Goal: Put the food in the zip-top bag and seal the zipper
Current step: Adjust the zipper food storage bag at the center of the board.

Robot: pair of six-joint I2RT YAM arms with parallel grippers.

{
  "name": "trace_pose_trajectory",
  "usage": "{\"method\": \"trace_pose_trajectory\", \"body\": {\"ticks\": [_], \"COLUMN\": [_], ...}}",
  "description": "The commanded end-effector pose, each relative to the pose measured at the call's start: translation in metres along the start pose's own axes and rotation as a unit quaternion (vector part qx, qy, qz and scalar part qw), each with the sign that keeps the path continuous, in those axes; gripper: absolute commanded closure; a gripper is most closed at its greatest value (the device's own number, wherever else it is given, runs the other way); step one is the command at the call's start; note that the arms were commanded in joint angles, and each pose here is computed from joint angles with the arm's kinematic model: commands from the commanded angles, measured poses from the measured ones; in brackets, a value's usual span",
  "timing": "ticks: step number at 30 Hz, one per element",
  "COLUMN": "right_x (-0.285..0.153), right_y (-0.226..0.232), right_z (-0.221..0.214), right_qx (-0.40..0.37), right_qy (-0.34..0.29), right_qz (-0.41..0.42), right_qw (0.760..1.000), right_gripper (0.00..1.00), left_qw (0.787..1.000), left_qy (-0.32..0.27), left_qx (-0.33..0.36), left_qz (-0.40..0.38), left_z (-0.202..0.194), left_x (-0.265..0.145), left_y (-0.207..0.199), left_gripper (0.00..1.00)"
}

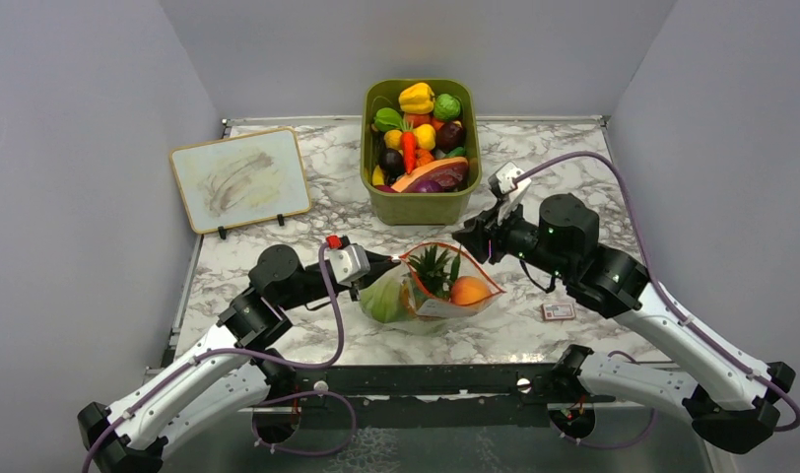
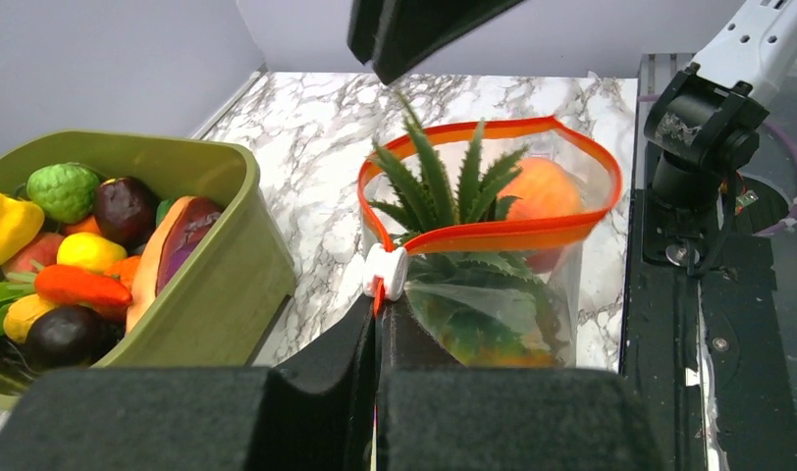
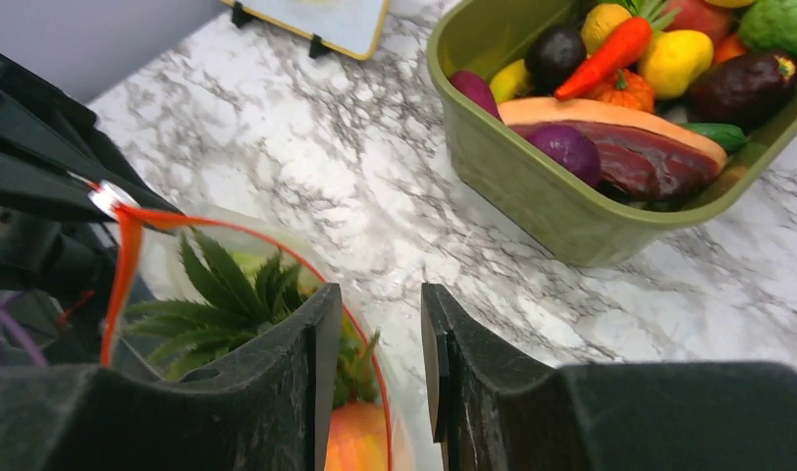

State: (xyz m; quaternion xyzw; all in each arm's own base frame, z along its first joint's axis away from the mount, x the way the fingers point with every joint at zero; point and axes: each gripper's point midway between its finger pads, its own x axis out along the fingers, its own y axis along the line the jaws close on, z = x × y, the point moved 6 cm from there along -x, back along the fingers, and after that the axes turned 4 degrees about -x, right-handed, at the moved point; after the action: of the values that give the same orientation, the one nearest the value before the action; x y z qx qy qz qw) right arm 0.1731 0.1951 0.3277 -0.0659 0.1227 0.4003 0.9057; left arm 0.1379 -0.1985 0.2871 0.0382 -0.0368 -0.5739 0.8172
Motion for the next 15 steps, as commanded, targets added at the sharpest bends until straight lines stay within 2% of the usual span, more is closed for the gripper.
{"method": "trace_pose_trajectory", "body": {"ticks": [1,4,8,9,12,15], "right_x": [-0.001,0.005,0.004,0.000,-0.016,-0.030], "right_y": [0.015,0.019,0.011,0.010,0.012,0.012], "right_z": [0.030,0.025,0.015,0.016,0.020,0.020], "right_qx": [0.057,0.086,0.113,0.119,0.137,0.142], "right_qy": [-0.038,-0.013,0.013,0.011,-0.007,-0.021], "right_qz": [0.048,0.053,0.007,0.003,0.007,0.008], "right_qw": [0.996,0.995,0.993,0.993,0.990,0.990], "right_gripper": [0.66,0.71,0.76,0.75,0.65,0.64], "left_qw": [0.998,0.998,0.998,0.998,0.998,0.998], "left_qy": [-0.048,-0.048,-0.046,-0.045,-0.043,-0.041], "left_qx": [0.031,0.033,0.033,0.033,0.034,0.034], "left_qz": [-0.027,-0.026,-0.025,-0.024,-0.020,-0.018], "left_z": [0.018,0.018,0.018,0.018,0.019,0.019], "left_x": [0.000,0.001,0.001,0.001,0.001,0.001], "left_y": [-0.005,-0.004,-0.004,-0.003,-0.002,-0.002], "left_gripper": [1.00,1.00,1.00,1.00,1.00,1.00]}}
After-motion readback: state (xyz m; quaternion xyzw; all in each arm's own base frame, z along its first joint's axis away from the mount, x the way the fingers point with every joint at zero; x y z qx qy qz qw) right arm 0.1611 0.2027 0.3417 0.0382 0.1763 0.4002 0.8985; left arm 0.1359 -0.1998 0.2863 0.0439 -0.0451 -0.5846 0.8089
